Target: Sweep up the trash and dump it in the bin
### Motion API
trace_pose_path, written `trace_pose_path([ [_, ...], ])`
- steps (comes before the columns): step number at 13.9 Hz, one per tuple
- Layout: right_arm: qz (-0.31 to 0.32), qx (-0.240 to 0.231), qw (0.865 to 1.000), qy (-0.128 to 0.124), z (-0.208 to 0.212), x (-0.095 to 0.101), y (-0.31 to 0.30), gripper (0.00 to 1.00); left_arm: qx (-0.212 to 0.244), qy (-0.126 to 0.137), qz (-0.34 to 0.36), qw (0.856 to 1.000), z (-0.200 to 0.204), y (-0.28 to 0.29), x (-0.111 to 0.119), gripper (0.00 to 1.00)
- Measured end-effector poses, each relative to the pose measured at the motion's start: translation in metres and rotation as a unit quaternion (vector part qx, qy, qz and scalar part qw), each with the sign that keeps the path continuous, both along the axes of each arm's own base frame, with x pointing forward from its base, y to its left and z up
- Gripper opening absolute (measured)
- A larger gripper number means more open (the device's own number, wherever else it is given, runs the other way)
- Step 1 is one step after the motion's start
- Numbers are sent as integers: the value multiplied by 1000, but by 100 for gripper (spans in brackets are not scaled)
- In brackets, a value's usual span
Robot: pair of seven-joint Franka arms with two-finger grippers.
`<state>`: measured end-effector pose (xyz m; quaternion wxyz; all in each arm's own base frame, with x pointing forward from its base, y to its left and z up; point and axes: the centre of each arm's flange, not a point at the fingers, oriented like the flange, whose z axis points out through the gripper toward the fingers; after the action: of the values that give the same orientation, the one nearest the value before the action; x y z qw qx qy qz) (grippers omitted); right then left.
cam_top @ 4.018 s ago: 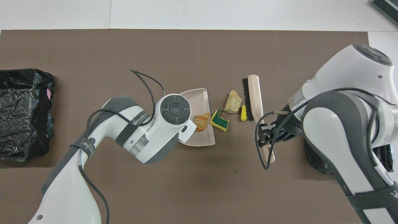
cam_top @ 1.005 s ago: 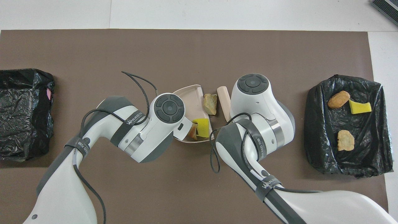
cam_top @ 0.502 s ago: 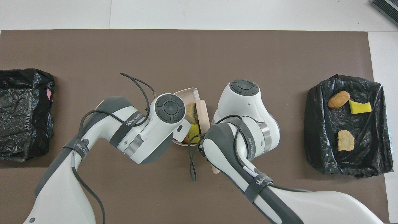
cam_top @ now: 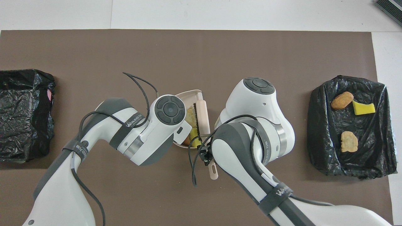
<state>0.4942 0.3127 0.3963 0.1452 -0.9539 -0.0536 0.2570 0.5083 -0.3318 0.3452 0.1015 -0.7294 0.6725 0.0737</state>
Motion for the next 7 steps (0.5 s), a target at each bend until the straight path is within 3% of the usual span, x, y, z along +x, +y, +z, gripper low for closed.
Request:
trace_pose_path([
  [7,-18,-98,995,-1,58,-15,-45,26,-7,6,-48,999,1,15,11,31],
])
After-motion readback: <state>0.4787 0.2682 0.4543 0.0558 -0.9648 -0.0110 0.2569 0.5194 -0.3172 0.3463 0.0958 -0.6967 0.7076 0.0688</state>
